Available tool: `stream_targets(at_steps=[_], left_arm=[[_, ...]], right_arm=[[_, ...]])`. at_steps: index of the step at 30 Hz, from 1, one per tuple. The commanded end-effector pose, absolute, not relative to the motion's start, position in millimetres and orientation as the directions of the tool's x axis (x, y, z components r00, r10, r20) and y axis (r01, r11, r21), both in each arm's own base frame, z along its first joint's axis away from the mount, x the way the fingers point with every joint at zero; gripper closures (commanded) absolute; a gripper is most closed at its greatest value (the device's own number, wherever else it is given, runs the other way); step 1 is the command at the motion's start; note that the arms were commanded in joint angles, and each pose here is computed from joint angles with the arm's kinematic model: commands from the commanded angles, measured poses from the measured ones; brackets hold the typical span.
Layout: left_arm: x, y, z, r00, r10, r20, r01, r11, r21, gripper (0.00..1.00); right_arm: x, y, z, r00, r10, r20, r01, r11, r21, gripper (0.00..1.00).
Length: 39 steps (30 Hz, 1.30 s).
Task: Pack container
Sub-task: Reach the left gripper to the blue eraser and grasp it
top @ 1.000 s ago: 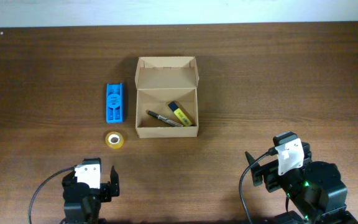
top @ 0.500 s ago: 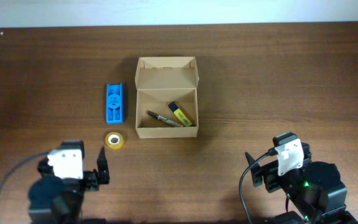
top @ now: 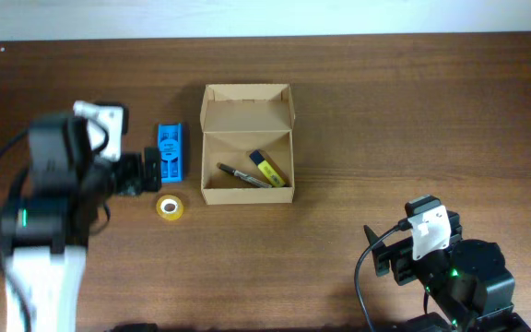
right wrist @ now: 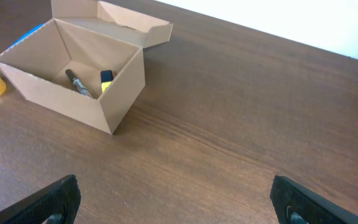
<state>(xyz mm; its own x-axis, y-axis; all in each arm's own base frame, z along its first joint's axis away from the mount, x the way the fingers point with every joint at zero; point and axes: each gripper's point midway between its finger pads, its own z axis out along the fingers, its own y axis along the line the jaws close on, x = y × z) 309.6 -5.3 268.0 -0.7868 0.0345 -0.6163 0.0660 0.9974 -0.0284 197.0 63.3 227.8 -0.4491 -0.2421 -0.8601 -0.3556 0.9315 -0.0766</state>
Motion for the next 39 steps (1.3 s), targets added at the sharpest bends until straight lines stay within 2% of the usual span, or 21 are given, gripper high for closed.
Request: stream_targets(at_steps=[1, 7, 11, 19, 27, 32, 39], left_arm=[[341.6, -9.4, 268.5, -0.833, 0.007, -0.553, 0.053, 0.996, -0.068, 0.0], [381.0, -8.5, 235.8, -0.92, -0.02, -0.391, 0.017, 0.996, -0.09, 0.0], [400.4, -8.6, 196.1, -0.955, -0.091, -0.281, -0.06, 0.991, -0.117, 0.0], [409.5, -8.2, 113.9, -0.988, -0.14, -0.068, -0.133, 0.985, -0.109, 0.0], [410.4, -7.5, 78.1, -0.99, -0.137, 0.011, -0.138, 0.987, -0.087, 0.0], [407.4, -9.3, 54.6, -0.992, -0.109, 0.062, -0.11, 0.994, -0.02, 0.0], [411.8, -15.6, 36.7, -0.995, -0.077, 0.071, -0.076, 0.997, 0.021, 0.0]], right_arm=[[197.3, 62.2, 227.6, -0.451, -0.23, -0.862, -0.346, 0.936, -0.068, 0.01], [197.3, 62.2, 227.6, -0.451, -0.23, -0.862, -0.346, 0.936, -0.068, 0.01], [197.3, 62.2, 227.6, -0.451, -0.23, -0.862, -0.346, 0.936, -0.068, 0.01], [197.3, 62.2, 227.6, -0.451, -0.23, -0.862, -0.346, 0.936, -0.068, 0.01], [197.3, 62.2, 227.6, -0.451, -0.23, -0.862, -0.346, 0.936, -0.068, 0.01], [197.3, 62.2, 227.6, -0.451, -0.23, -0.862, -0.346, 0.936, -0.068, 0.01], [197.3, 62.2, 227.6, -0.451, -0.23, -0.862, -0.346, 0.936, -0.068, 0.01]])
